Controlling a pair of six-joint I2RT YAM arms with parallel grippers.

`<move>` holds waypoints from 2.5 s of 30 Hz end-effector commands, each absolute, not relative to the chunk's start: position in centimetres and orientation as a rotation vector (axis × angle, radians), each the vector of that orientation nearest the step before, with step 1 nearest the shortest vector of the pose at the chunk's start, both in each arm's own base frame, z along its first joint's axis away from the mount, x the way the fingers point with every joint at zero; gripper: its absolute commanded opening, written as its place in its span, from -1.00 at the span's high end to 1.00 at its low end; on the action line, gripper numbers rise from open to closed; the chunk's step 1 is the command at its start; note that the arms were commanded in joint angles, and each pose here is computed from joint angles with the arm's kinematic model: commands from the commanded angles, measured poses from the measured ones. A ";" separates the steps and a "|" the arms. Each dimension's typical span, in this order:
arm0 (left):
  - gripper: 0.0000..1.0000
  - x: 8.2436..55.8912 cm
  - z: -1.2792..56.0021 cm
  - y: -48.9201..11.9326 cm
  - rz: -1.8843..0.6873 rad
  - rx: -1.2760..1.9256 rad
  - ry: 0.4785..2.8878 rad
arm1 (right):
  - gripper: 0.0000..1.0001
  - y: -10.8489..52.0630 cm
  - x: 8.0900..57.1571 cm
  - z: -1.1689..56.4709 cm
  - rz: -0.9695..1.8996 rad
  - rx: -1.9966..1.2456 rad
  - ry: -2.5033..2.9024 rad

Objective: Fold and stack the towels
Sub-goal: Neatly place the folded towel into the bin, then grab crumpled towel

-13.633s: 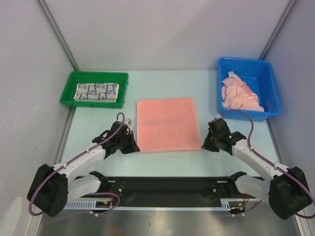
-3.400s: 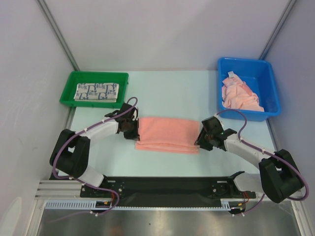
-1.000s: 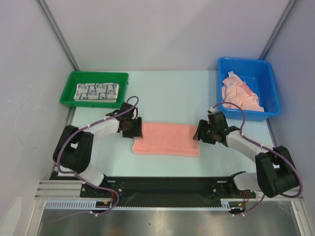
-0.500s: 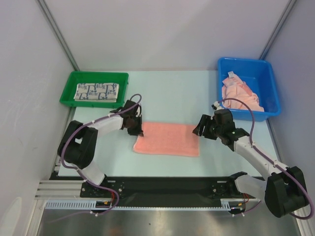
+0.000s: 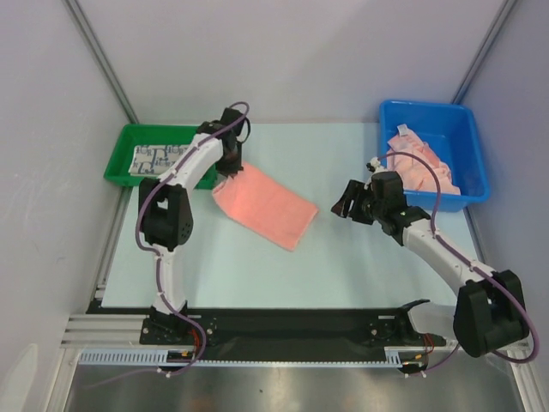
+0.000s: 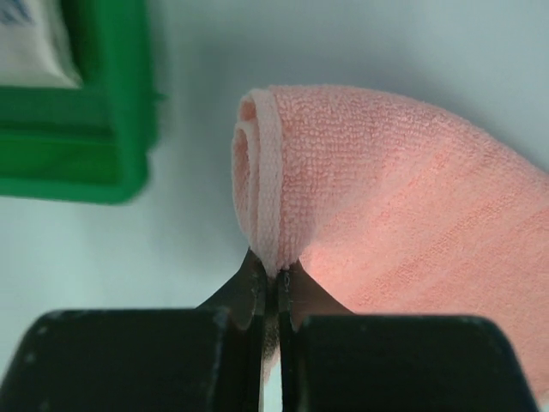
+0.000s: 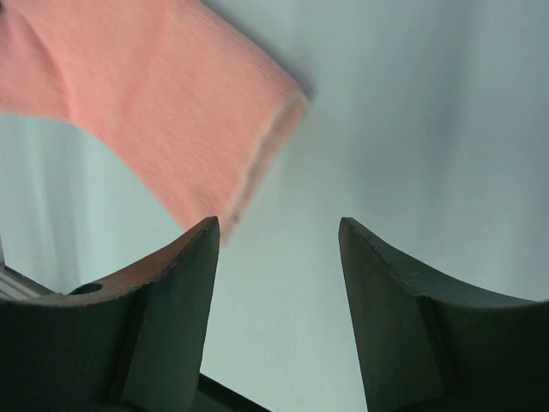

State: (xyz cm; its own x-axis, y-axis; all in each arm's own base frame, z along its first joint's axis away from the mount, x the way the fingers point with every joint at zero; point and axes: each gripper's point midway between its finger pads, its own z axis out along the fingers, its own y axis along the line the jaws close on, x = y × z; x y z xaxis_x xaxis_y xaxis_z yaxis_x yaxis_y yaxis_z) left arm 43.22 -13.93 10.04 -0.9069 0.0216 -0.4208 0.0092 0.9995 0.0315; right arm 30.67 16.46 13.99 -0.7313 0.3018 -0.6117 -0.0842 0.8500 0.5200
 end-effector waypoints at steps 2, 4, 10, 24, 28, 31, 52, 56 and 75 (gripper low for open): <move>1.00 48.2 15.0 -7.2 0.274 -0.033 2.598 | -0.26 16.9 33.6 15.0 0.685 0.123 2.238; 1.00 51.2 16.3 -5.4 0.271 -0.058 2.547 | -0.27 17.1 34.2 14.1 0.680 0.117 2.261; 1.00 54.4 16.5 2.4 0.361 -0.135 2.487 | -0.29 17.7 35.8 13.0 0.672 0.091 2.284; 0.99 58.8 18.8 14.7 0.545 -0.183 2.257 | -0.30 18.5 38.0 11.4 0.688 0.059 2.318; 0.99 59.0 18.5 17.7 0.624 -0.173 2.242 | -0.30 18.8 38.0 10.7 0.700 0.049 2.340; 1.00 59.2 17.6 19.5 0.644 -0.182 2.237 | -0.30 18.6 37.9 10.1 0.689 0.051 2.357; 0.43 61.3 16.3 24.5 0.696 -0.282 2.104 | -0.34 18.3 38.3 8.6 0.626 0.053 2.385; -0.89 60.9 16.4 22.6 0.718 -0.283 2.123 | -0.38 18.4 38.8 9.8 0.626 0.053 2.373; -0.97 45.6 22.8 -10.7 -0.459 0.020 2.203 | -0.96 -5.0 56.0 22.8 -0.124 0.534 2.095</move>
State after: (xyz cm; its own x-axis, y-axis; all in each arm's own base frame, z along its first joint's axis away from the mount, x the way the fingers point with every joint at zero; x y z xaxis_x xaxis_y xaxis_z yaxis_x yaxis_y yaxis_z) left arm 48.58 -7.68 23.73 -0.5788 -0.0401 -0.8145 0.0935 0.9889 -0.1151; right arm 55.93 -0.79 27.95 -0.3615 0.3721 -0.8549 0.3254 0.9096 0.2583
